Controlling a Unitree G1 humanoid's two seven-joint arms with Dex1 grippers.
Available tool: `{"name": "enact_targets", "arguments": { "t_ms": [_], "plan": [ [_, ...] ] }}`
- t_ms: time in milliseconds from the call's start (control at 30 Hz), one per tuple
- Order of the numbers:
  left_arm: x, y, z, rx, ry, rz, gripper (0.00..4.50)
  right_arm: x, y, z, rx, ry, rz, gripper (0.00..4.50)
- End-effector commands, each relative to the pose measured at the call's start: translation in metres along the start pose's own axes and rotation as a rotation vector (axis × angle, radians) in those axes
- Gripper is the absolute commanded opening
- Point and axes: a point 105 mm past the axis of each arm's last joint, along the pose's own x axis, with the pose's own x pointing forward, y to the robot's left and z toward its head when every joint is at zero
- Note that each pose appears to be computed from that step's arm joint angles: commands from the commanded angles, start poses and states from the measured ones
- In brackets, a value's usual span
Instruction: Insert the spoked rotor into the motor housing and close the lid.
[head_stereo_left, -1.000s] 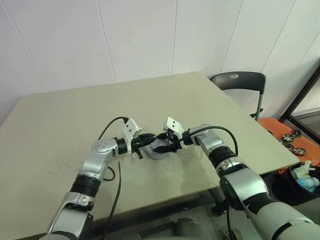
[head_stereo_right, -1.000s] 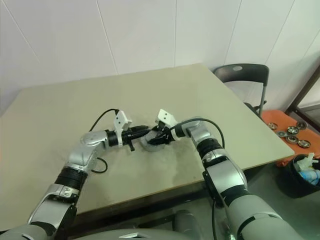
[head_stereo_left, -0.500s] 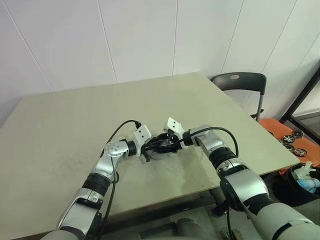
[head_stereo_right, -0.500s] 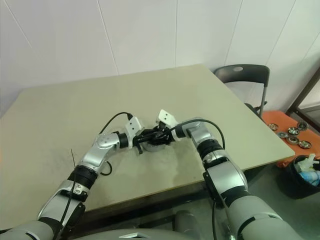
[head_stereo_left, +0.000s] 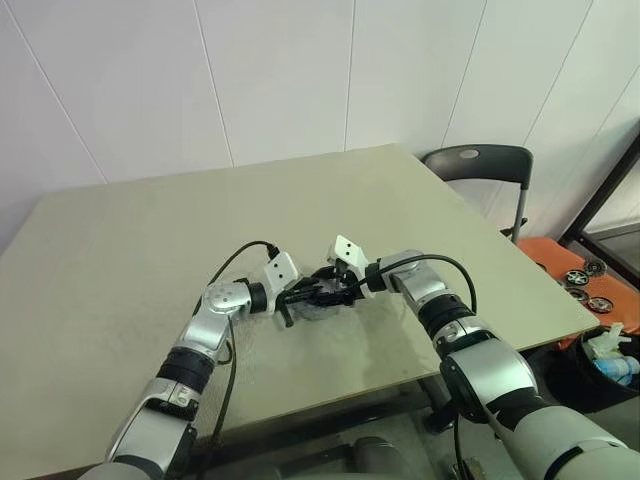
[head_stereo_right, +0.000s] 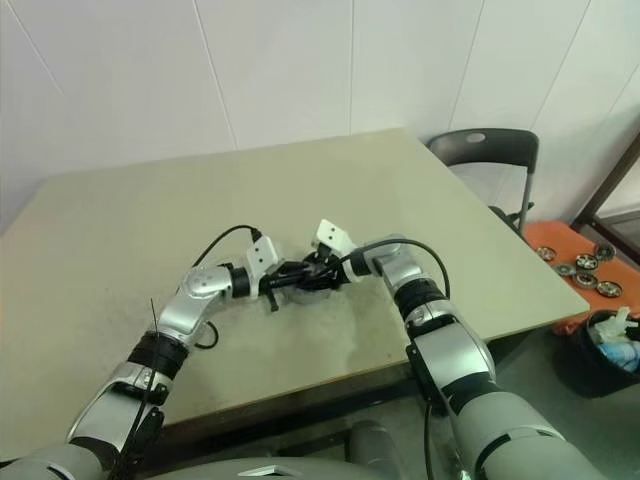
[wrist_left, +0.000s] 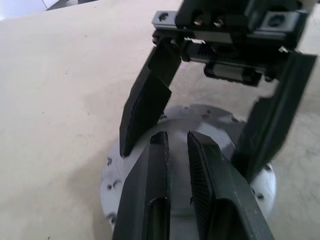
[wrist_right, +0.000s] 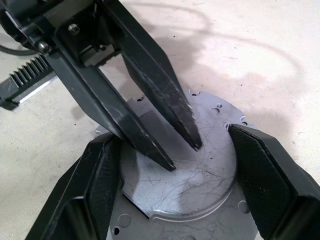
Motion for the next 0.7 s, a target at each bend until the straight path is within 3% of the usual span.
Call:
{"name": "enact_targets", "arguments": {
  "t_ms": [33, 700],
  "plan": [
    [0.002, -0.012, -0.013, -0.008, 0.054, -0.056, 0.69, -0.002, 0.005, -0.047, 0.122, 0.145, -0.016, 3.05],
    [0.006, -0.013, -0.021, 0.008, 0.094, -0.044, 0.69, -0.002, 0.007, -0.049, 0.126, 0.143, -0.012, 3.05]
  ]
}}
